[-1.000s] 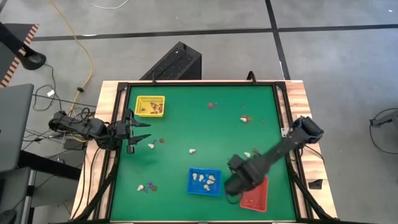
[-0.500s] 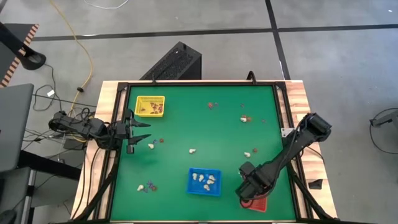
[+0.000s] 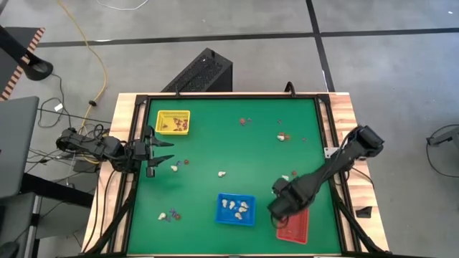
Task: Sort Halloween decoration
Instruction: Put the white skull toy into the blue basket, then put the purple witch hat toy into the yellow basket
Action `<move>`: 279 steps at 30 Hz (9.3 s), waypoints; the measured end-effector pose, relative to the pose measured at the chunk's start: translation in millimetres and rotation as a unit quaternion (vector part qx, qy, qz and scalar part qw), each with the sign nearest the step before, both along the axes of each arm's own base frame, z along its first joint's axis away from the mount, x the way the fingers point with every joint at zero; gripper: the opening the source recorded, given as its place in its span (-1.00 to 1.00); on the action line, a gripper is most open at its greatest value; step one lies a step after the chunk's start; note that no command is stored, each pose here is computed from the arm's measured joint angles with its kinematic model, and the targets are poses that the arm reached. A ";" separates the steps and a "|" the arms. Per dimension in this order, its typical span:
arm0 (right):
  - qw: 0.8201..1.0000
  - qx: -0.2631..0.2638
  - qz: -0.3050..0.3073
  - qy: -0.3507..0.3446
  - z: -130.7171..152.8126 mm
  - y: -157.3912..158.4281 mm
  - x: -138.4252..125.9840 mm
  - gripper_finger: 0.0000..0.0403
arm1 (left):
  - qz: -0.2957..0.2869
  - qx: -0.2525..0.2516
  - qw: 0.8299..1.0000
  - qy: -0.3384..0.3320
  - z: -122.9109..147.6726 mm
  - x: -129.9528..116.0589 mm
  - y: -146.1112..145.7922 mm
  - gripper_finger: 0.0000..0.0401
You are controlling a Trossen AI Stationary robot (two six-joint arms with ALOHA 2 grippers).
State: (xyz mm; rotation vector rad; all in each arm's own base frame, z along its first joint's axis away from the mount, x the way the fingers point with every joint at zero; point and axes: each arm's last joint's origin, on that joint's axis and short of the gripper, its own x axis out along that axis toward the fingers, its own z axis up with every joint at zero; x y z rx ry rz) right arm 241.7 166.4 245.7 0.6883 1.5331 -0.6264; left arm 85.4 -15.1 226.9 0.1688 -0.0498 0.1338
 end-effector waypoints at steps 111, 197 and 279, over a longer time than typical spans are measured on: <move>0.782 -0.254 0.367 -0.436 45.7 13.1 32.6 -0.18 | -0.207 -0.299 0.850 0.381 -17.9 70.8 -143.4 -0.36; 0.804 -0.276 0.336 -0.404 31.7 3.5 44.0 -0.19 | 0.340 -0.156 0.847 0.377 37.3 96.0 87.4 -1.00; 0.861 -0.260 0.263 -0.349 21.2 -14.1 39.9 -0.19 | 0.109 -0.270 0.898 0.329 -46.0 156.0 35.9 -0.45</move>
